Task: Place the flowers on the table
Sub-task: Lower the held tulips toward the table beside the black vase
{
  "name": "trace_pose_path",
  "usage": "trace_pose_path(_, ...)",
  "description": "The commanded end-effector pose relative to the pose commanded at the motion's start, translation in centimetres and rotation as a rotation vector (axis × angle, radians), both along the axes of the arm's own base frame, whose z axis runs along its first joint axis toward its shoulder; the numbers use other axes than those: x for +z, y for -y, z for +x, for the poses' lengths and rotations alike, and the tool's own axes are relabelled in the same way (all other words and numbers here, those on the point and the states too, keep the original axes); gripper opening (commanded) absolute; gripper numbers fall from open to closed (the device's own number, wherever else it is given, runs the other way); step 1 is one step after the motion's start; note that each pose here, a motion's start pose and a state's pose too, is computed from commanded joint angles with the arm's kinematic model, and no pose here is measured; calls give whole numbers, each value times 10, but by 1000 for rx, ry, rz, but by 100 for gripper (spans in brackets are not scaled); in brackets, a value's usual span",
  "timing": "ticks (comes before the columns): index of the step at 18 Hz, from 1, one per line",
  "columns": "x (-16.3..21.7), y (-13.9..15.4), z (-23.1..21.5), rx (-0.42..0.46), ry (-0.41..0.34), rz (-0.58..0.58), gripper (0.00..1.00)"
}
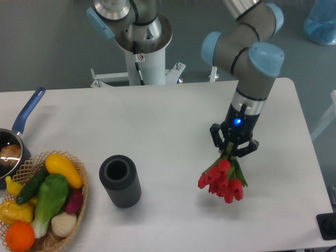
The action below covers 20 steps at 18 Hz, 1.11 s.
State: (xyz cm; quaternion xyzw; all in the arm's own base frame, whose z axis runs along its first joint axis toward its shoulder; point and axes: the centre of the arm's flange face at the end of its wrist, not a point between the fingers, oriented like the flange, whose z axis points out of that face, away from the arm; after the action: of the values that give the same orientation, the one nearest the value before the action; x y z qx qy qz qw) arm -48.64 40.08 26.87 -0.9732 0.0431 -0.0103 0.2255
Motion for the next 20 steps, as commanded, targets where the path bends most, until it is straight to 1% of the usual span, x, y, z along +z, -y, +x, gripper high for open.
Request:
trace_pose_path(5,-15,-4,6,-10,9,-44,22)
trace_pose_path(11,-32,-8,14,-21,37,-58,22)
trace_pose_path(18,-34,-11,16,-22,43,-58,22)
trace_pose_path(19,-34,-11,16,-25,41,-58,24)
trace_pose_path(20,-34,-11,16,-26,39,-57,37)
